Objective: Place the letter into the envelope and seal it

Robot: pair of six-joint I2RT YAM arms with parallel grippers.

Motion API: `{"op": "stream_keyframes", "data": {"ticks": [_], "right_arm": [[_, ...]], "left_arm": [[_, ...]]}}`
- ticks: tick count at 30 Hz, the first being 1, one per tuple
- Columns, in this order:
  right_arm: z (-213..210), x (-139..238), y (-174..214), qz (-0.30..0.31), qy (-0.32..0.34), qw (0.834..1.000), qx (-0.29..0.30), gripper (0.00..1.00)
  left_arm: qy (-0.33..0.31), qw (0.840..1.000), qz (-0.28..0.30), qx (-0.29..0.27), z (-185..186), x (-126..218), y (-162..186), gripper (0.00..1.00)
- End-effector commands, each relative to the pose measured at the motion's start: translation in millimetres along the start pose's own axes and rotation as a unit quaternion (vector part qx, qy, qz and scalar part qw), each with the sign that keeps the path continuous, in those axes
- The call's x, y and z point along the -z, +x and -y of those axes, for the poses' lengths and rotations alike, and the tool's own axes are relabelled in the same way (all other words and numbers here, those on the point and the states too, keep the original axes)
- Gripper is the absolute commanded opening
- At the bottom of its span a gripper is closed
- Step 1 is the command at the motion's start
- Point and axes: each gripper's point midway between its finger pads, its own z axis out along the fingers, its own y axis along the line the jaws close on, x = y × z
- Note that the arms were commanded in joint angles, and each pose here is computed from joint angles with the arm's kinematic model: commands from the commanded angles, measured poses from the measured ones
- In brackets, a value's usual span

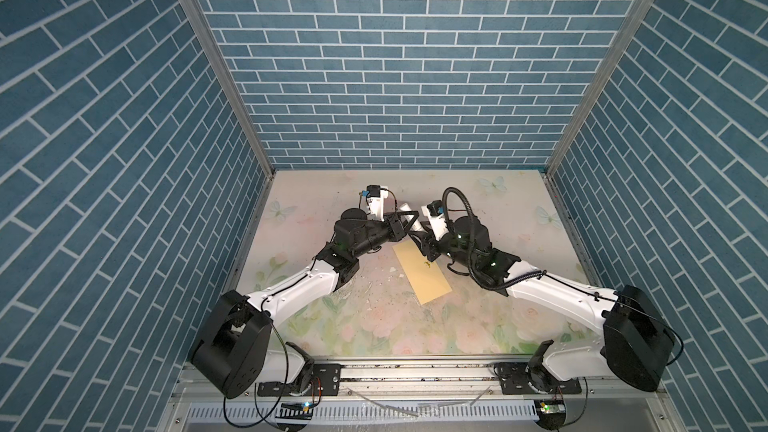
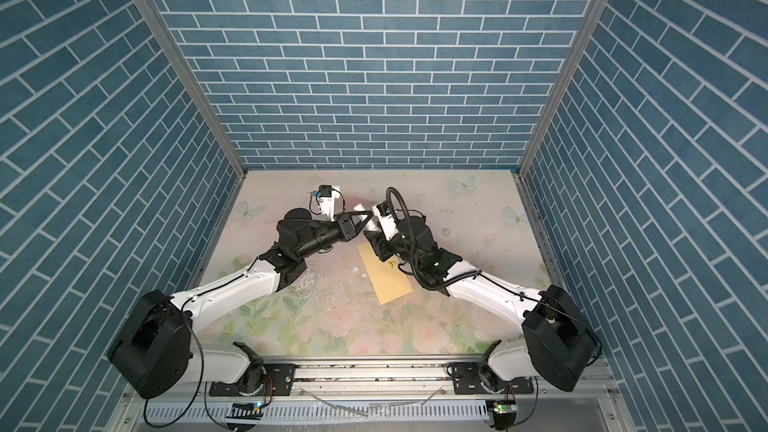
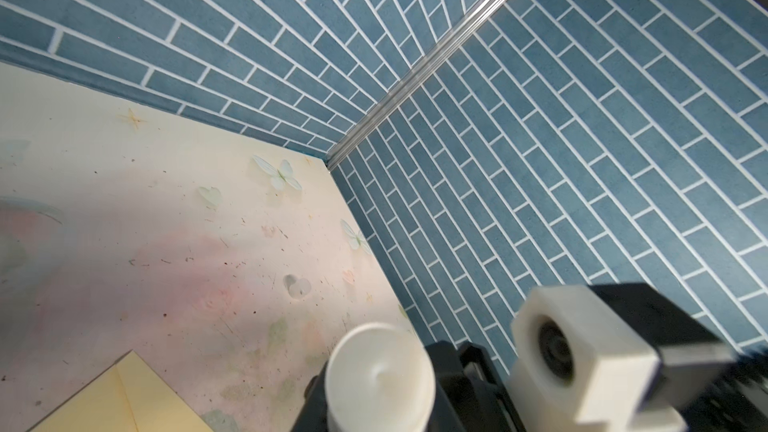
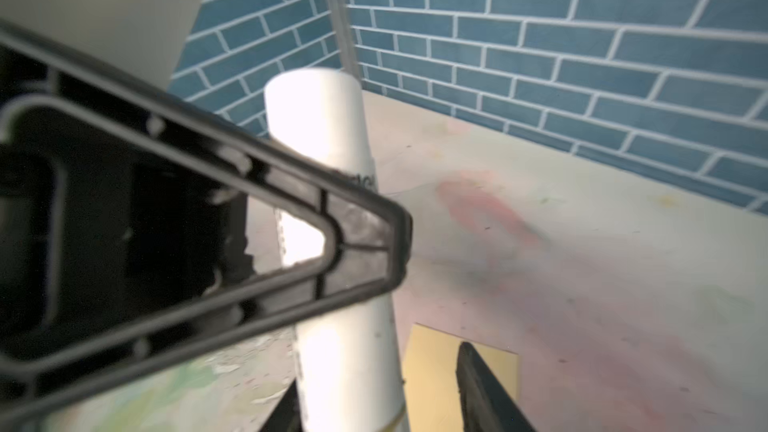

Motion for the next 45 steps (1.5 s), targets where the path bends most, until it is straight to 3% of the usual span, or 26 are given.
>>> {"op": "stream_keyframes", "data": {"ticks": [1, 7, 15, 23, 25, 29, 32, 33, 35, 38, 40, 41, 43, 45], "right_arm": [[-31.2, 8.9, -4.2, 0.012, -0.141, 0.987, -0.074, 0.46], [-27.6, 13.5, -10.9, 0.036, -0.175, 0.979, -0.103, 0.34], [-28.5, 17.4, -16.1, 0.042, -0.187, 0.976, -0.105, 0.31], [-24.1, 14.6, -13.0, 0.034, -0.176, 0.977, -0.111, 0.05], [-18.5, 12.9, -13.4, 0.033, -0.157, 0.981, -0.112, 0.00], [4.0, 11.3, -15.5, 0.035, -0.076, 0.991, -0.107, 0.00], [31.0, 12.6, -12.2, 0.009, 0.079, 0.996, -0.047, 0.00], [37.5, 15.4, -13.1, -0.005, 0.147, 0.989, -0.002, 0.00], [48.9, 21.6, -21.4, -0.022, 0.270, 0.959, 0.080, 0.00], [62.3, 27.8, -33.4, -0.046, 0.419, 0.888, 0.183, 0.00], [65.0, 25.4, -36.3, -0.059, 0.481, 0.843, 0.232, 0.00], [64.7, 22.4, -36.3, -0.064, 0.496, 0.830, 0.248, 0.00], [61.9, 14.4, -32.8, -0.070, 0.505, 0.818, 0.264, 0.00], [58.3, 9.3, -28.4, -0.069, 0.495, 0.825, 0.262, 0.00]], "left_arm": [[0.031, 0.999, 0.009, -0.013, 21.9, 5.7, -11.2, 0.00], [0.031, 0.999, 0.007, -0.013, 21.6, 5.7, -10.4, 0.00], [0.028, 1.000, 0.003, -0.010, 18.8, 4.6, -8.2, 0.00], [0.025, 1.000, 0.003, -0.011, 17.8, 4.4, -8.1, 0.00], [0.022, 1.000, 0.002, -0.011, 15.9, 3.9, -7.2, 0.00], [0.014, 1.000, 0.001, -0.013, 11.9, 3.2, -6.0, 0.00], [0.009, 1.000, 0.000, -0.013, 9.1, 2.6, -4.7, 0.00], [0.008, 1.000, 0.000, -0.012, 8.3, 2.3, -4.3, 0.00], [0.007, 1.000, 0.000, -0.012, 6.8, 1.1, -3.9, 0.00], [0.009, 1.000, 0.000, -0.010, 6.1, -0.6, -3.7, 0.00], [0.008, 1.000, 0.000, -0.008, 5.2, -1.0, -3.3, 0.00], [0.008, 1.000, 0.000, -0.008, 5.0, -0.8, -3.3, 0.00], [0.007, 1.000, 0.000, -0.010, 5.1, -0.4, -3.3, 0.00], [0.007, 1.000, 0.000, -0.010, 4.8, -0.6, -2.9, 0.00]]}}
